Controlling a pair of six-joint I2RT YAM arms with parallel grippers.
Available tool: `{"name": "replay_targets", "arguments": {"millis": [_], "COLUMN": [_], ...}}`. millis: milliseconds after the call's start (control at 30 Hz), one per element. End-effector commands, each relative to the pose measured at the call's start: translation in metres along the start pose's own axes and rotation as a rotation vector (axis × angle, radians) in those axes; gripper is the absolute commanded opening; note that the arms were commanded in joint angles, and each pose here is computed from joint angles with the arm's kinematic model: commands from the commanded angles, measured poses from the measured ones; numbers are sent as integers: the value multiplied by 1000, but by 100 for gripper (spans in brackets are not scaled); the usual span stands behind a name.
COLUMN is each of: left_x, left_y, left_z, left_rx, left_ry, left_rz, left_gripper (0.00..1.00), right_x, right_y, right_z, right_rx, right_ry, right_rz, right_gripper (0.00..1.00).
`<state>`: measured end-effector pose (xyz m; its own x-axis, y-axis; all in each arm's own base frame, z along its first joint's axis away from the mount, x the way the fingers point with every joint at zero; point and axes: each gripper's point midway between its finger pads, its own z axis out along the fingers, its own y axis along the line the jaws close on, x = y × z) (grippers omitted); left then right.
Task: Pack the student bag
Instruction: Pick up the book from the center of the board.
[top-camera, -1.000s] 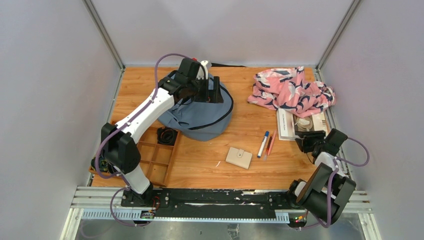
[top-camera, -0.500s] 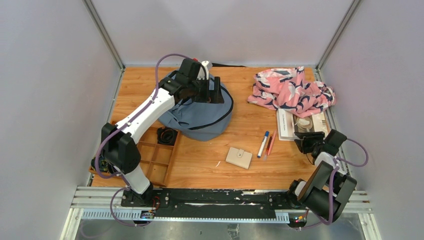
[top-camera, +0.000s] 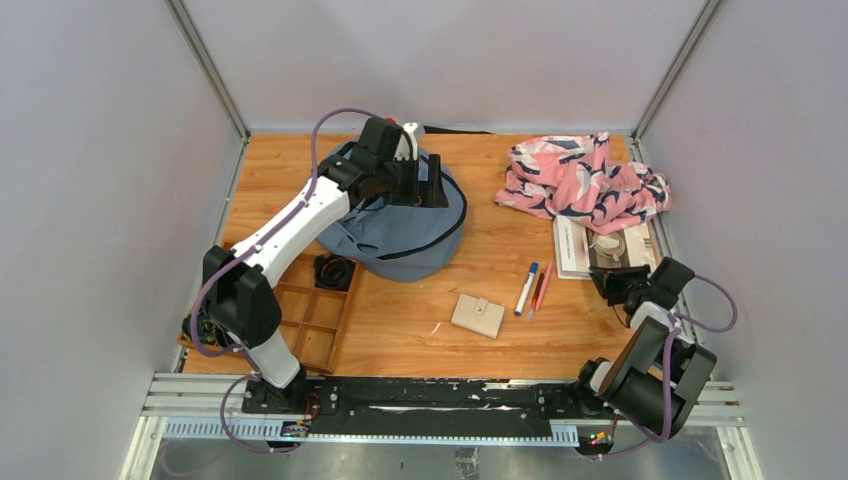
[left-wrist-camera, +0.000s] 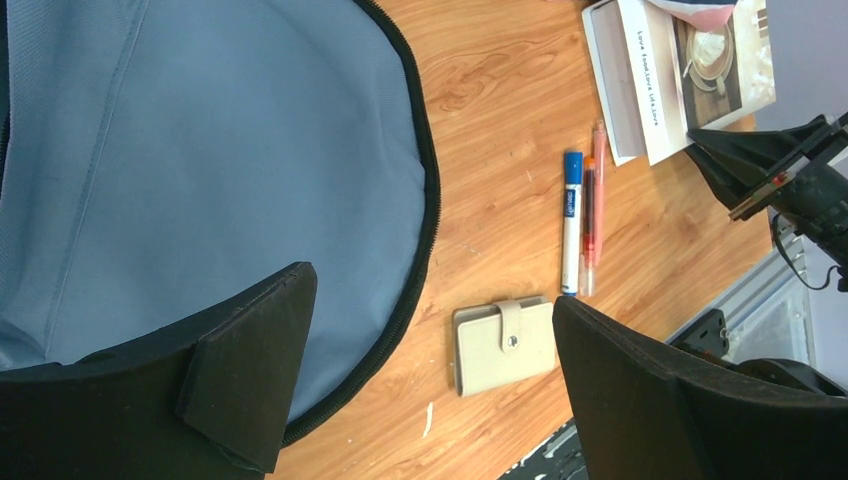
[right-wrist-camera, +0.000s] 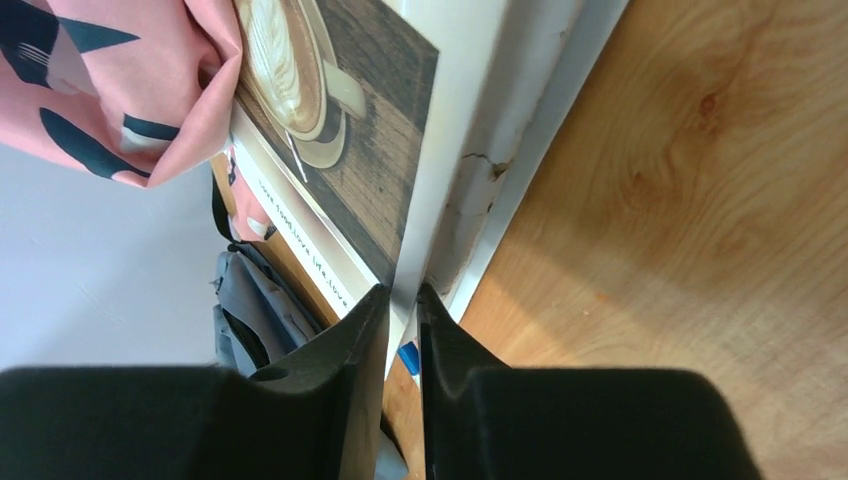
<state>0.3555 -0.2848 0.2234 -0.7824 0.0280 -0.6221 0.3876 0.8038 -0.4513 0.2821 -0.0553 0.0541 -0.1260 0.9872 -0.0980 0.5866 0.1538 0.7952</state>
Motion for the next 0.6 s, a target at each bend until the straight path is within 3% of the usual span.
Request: {"name": "replay_targets", "arguments": {"millis": [0, 67, 100, 333, 567], "left_x": [-3, -3, -3, 4, 6], "left_y": [-10, -10, -10, -21, -49], "left_z": [-4, -4, -4, 2, 12], "left_rx": [31, 30, 30, 58, 174], "left_ry": [-24, -27, -26, -1, 19], "left_rz": [14, 14, 14, 14, -4], "left_gripper": [97, 97, 97, 97, 97], "right_x": [-17, -17, -16, -2, 18], "right_y": [19, 20, 20, 27, 54], "right_z": [-2, -2, -2, -13, -49], "right_rx": [-41, -40, -39, -79, -174], "right_ry": [-44, -41, -39, 16, 36], "right_rz": [-35, -36, -33, -17, -56], "right_gripper": [15, 2, 0, 0, 0]}}
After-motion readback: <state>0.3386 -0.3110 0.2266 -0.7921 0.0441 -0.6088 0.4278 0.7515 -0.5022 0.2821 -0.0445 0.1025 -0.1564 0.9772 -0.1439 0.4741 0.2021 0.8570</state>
